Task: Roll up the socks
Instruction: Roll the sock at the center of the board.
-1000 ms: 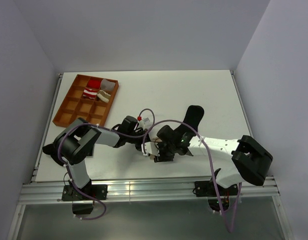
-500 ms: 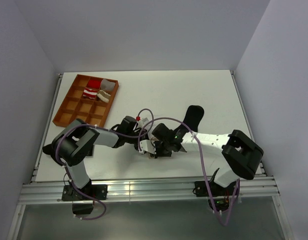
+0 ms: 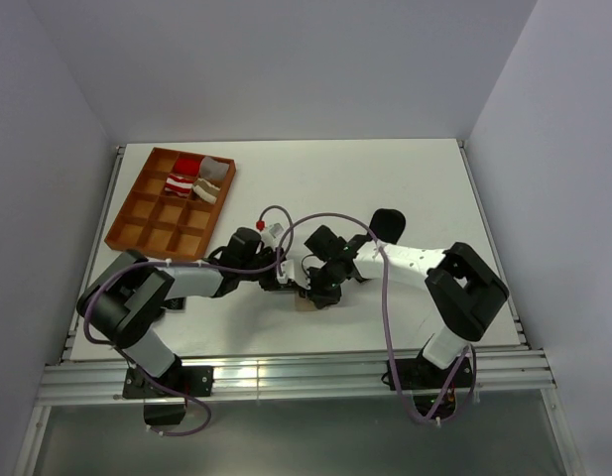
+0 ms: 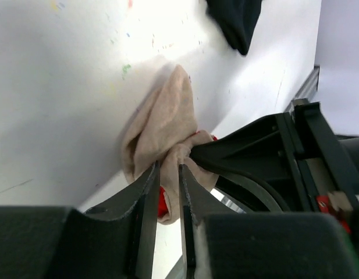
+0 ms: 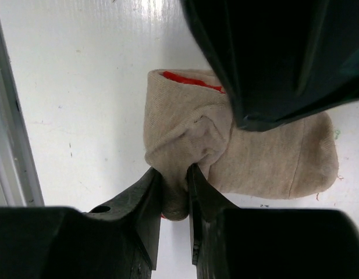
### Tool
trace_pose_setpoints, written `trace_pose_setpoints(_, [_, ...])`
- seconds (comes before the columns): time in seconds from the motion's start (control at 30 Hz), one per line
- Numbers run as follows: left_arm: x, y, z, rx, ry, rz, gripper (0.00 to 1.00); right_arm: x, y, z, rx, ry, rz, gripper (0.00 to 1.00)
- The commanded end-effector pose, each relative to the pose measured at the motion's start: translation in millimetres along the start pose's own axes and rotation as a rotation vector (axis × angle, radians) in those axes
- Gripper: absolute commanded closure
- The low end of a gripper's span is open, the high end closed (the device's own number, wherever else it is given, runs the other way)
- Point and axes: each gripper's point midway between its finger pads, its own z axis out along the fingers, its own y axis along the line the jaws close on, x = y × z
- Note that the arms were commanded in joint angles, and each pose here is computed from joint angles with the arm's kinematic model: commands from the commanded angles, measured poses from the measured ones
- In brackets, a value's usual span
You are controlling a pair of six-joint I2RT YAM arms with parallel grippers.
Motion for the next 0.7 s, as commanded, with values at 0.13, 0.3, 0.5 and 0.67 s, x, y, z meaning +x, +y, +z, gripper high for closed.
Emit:
trace_pose_setpoints(0.13, [-24,-3,-25,-0.029,-0.192,0.046,0.78,18,15,-5,-0.156,0.082,0.109,0.85])
trace_pose_setpoints(0.3, [-27,-2,-45,-0.031,-0.307,0.066,0.76,7,-2,-11,-0.220,0.056,0.174,0.85])
trace_pose_setpoints(0.5, [-29,-12,-70,0.031,-0.443,0.109,0.72,2,-18,-16,-0.371,0.046,0.280,0.85])
trace_pose_setpoints(0.67, [-25,-25,-66,0.020,-0.459,0.211,0.67,0,-21,-13,-0.485,0.058,0.369,0.85])
